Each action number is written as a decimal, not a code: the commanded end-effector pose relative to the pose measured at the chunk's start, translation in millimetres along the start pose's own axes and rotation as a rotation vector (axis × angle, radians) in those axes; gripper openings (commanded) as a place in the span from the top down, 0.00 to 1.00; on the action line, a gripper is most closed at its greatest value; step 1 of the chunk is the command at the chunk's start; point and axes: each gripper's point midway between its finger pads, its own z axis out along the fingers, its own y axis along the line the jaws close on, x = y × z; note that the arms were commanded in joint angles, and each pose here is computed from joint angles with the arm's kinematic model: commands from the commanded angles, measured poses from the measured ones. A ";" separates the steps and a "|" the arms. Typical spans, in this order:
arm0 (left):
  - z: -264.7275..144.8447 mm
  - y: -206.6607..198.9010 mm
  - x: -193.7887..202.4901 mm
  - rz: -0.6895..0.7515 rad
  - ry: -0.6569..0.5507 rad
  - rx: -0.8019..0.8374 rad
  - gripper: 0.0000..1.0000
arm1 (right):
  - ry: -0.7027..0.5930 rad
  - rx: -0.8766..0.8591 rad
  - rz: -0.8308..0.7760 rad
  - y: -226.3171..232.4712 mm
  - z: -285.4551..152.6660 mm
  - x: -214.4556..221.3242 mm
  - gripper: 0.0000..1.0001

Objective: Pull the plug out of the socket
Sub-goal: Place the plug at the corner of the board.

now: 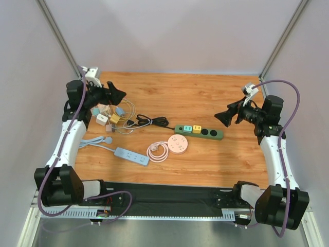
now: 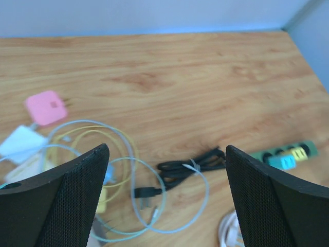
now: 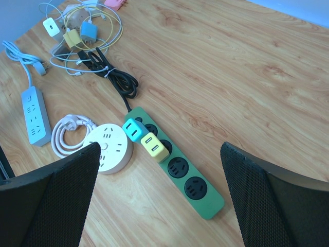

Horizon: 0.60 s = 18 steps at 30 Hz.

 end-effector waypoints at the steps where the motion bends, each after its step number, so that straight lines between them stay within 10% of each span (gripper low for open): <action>1: 4.2 -70.7 13.4 0.078 0.070 0.264 0.00 | -0.005 -0.015 -0.056 0.2 -1.0 -3.7 0.00; 18: 20.9 -179.4 112.0 0.447 0.300 0.528 0.00 | 0.007 -0.055 -0.088 6.5 -2.0 0.1 0.00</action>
